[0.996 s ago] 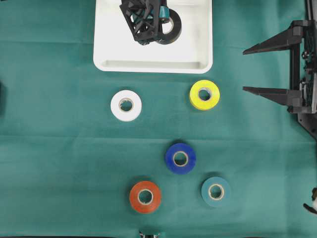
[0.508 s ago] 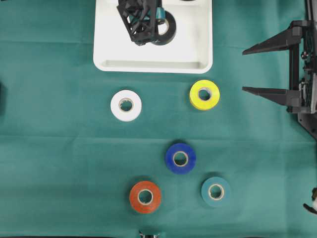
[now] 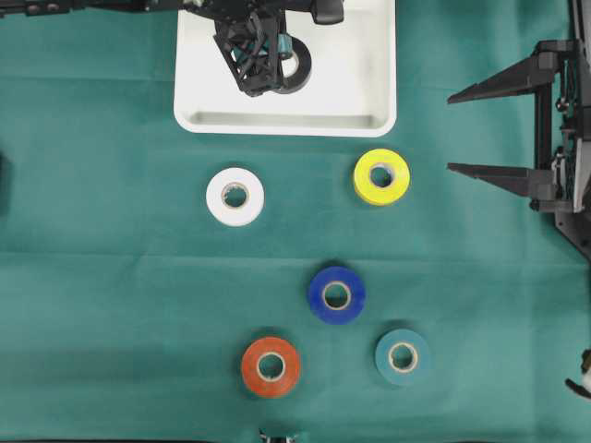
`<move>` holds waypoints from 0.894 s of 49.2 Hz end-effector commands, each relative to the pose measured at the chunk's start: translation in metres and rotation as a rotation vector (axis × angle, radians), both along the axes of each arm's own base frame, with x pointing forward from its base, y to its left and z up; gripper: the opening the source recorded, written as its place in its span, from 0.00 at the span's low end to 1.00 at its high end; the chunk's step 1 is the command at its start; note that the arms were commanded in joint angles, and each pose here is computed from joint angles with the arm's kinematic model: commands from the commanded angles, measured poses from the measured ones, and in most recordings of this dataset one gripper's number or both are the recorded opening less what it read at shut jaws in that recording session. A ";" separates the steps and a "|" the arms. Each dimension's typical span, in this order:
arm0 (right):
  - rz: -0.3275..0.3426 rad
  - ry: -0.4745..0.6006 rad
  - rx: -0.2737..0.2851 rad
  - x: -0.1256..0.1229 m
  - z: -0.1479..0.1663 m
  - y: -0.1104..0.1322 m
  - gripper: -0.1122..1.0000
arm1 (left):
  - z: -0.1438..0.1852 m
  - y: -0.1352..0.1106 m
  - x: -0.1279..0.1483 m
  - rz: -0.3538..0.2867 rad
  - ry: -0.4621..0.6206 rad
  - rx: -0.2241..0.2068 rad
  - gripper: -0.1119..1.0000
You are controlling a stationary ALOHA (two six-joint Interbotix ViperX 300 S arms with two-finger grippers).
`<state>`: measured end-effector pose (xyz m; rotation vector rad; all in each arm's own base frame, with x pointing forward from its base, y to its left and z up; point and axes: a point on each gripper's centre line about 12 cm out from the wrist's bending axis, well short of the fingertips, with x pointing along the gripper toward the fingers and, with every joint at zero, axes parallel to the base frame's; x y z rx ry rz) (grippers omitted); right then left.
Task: Pick up the tape from a random location and place it into the white case.
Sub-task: 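Lower the black tape into the tray and open the left gripper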
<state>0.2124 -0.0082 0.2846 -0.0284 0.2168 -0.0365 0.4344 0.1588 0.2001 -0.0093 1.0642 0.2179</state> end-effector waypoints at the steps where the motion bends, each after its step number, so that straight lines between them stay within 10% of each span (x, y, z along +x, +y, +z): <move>1: -0.001 -0.026 -0.001 0.003 0.009 0.000 0.92 | 0.001 0.005 0.002 0.007 -0.028 0.012 0.27; 44: -0.005 -0.026 -0.001 0.003 0.009 -0.001 0.92 | -0.050 0.022 0.008 0.000 0.008 0.017 0.27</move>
